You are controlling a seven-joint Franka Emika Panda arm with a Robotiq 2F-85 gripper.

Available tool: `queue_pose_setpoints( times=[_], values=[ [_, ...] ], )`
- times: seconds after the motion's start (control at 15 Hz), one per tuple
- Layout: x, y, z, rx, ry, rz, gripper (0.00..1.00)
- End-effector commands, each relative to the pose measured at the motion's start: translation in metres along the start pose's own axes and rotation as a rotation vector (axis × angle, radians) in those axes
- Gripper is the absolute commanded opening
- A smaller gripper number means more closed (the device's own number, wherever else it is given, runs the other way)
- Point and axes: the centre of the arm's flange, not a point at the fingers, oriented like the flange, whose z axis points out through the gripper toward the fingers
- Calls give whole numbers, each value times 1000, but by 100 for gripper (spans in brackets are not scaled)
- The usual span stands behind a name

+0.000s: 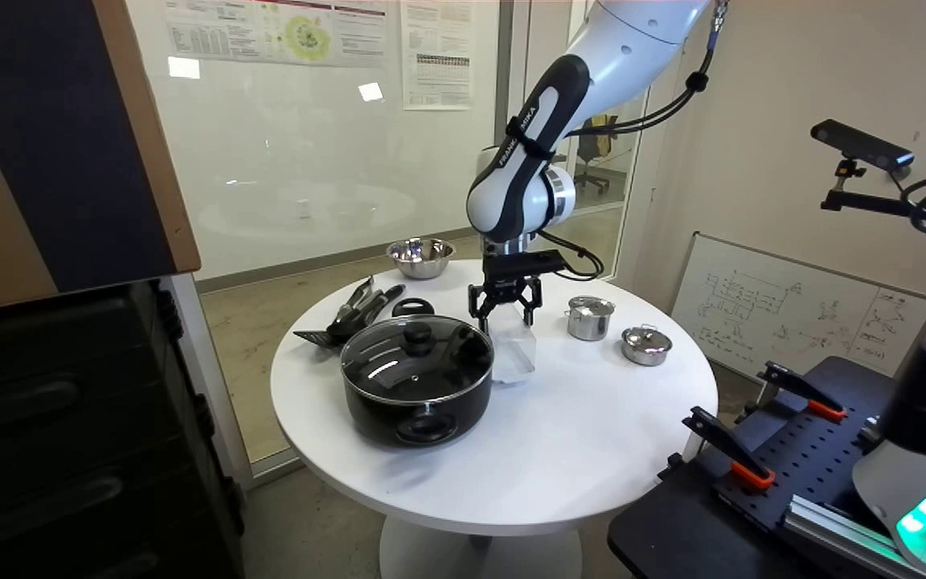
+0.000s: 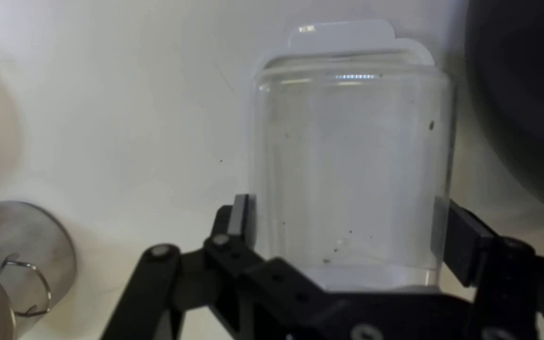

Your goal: Put the clear bowl on the white plate

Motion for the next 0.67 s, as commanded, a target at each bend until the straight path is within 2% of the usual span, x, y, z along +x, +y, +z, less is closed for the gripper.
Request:
queue_pose_setpoints(
  times=[0.0,0.6],
  values=[
    [4,-12,3,-44,-6,-7,65],
    [3,-19,12,-67,-9,-16,65]
  ],
)
